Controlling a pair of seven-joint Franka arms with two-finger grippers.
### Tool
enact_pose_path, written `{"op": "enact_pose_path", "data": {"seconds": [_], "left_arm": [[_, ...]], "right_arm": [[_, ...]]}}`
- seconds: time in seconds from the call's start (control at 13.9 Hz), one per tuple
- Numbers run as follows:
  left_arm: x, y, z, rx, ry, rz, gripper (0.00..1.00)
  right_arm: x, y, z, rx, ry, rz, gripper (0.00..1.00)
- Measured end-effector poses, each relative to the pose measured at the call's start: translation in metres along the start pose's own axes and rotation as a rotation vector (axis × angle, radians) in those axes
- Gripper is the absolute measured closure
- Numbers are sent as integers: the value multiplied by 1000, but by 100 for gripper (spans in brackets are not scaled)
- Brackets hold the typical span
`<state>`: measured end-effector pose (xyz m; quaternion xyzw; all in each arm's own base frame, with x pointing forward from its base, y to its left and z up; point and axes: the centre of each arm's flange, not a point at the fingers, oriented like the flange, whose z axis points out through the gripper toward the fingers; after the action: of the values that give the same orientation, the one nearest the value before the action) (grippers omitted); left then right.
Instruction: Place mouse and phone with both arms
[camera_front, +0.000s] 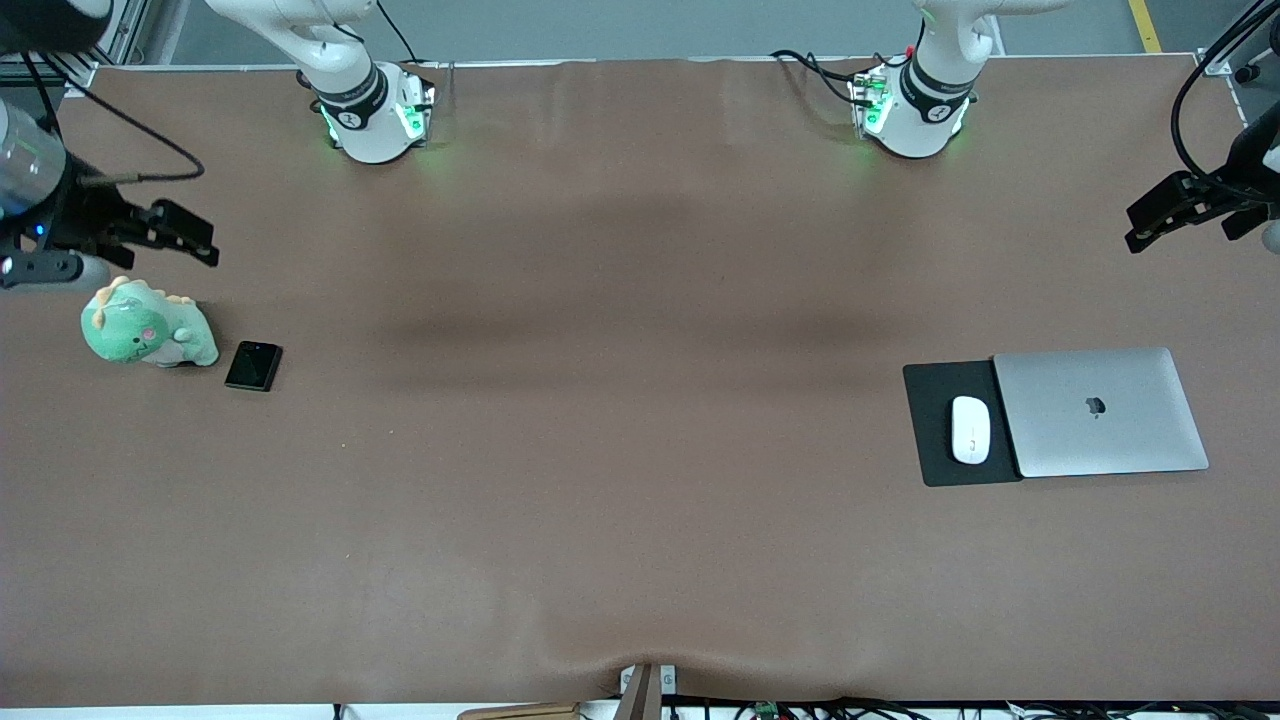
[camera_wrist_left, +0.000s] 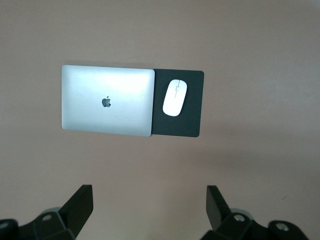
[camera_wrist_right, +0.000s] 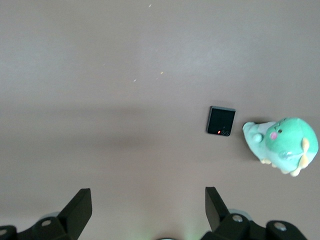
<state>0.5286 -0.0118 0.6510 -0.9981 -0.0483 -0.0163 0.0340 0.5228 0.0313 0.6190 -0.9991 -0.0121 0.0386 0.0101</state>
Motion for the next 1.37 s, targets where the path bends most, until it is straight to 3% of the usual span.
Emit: {"op": "enact_pose_path", "data": {"seconds": [0.29, 0.65, 1.37], "left_arm": [[0, 0, 0, 0, 0, 0, 0], [-1, 9, 0, -57, -7, 8, 0], [1, 18, 5, -61, -19, 23, 0]], "right_arm": [[-4, 3, -19, 14, 29, -36, 0], [-2, 23, -18, 19, 32, -18, 0], [0, 25, -14, 21, 19, 10, 0]]}}
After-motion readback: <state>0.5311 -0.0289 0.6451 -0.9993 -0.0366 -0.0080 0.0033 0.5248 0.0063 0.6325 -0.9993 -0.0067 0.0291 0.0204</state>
